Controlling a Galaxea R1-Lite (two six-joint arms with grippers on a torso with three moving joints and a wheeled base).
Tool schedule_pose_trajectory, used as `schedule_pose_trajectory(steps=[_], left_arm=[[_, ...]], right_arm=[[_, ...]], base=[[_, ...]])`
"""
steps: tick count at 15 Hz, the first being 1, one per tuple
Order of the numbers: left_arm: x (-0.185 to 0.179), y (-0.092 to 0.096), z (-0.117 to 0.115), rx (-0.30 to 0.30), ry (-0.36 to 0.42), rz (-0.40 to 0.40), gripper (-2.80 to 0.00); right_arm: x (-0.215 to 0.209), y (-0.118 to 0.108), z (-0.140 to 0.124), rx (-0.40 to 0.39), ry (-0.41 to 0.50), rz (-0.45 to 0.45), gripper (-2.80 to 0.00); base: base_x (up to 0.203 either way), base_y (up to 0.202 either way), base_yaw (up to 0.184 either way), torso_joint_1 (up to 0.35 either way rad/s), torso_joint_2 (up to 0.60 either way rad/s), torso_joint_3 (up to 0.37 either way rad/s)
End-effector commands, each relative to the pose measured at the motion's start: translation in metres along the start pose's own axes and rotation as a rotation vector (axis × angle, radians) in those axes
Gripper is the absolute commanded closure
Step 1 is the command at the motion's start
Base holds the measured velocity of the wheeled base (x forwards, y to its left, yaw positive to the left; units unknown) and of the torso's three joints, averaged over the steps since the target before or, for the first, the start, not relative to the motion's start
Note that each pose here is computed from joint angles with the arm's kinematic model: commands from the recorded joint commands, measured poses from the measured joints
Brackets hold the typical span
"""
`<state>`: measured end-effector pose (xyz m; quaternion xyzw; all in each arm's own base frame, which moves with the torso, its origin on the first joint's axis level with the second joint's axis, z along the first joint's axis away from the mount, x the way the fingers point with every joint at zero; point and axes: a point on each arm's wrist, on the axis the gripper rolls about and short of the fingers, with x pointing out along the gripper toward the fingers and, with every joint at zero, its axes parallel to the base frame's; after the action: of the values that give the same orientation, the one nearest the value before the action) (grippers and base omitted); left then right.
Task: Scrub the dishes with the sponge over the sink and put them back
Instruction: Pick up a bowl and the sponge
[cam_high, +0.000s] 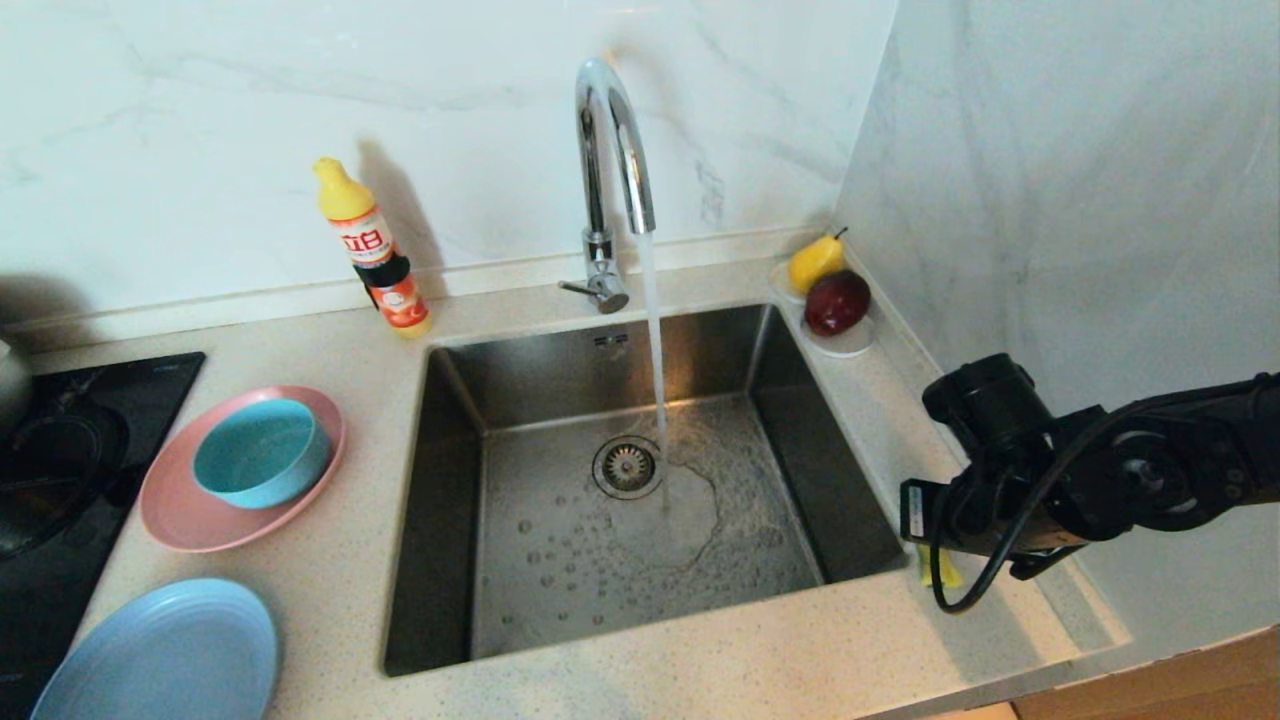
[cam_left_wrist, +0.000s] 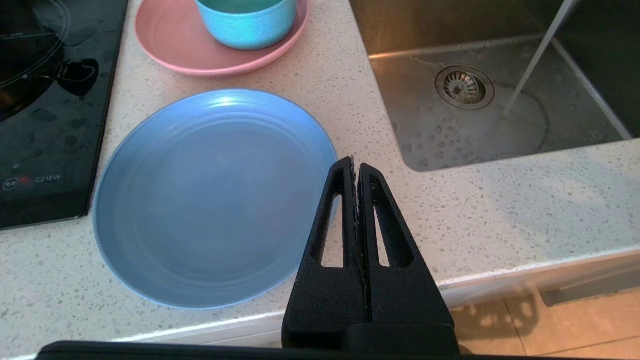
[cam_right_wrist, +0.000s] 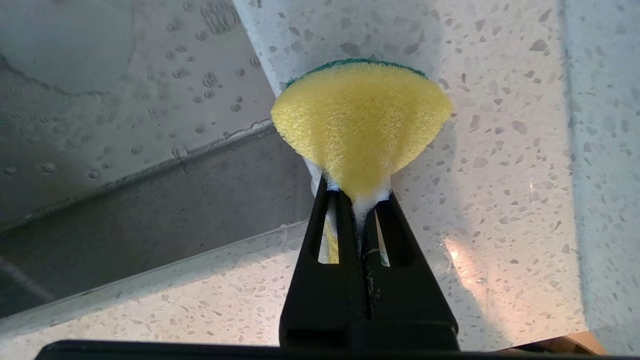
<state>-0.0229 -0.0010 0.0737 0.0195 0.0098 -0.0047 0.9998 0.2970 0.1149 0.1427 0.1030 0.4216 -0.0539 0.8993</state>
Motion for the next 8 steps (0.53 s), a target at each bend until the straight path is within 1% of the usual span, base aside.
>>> schedule_pose_trajectory(steps=[1, 4, 8], left_arm=[[0.0001, 0.0, 0.0, 0.0, 0.002, 0.0, 0.0], [0.0001, 0.0, -0.0001, 0.0, 0.002, 0.001, 0.0], [0.0001, 0.0, 0.0, 0.0, 0.002, 0.0, 0.0]], right_arm=[[-0.0009, -0.0004, 0.0001, 0.003, -0.001, -0.002, -2.8], [-0.0011, -0.0008, -0.0006, -0.007, 0.002, -0.003, -2.8], [-0.0021, -0.0014, -0.0011, -0.001, 0.002, -0.002, -2.8]], base=[[0.0, 0.0, 0.0, 0.0, 0.0, 0.0], [0.0, 0.0, 0.0, 0.0, 0.0, 0.0], [0.0, 0.0, 0.0, 0.0, 0.0, 0.0]])
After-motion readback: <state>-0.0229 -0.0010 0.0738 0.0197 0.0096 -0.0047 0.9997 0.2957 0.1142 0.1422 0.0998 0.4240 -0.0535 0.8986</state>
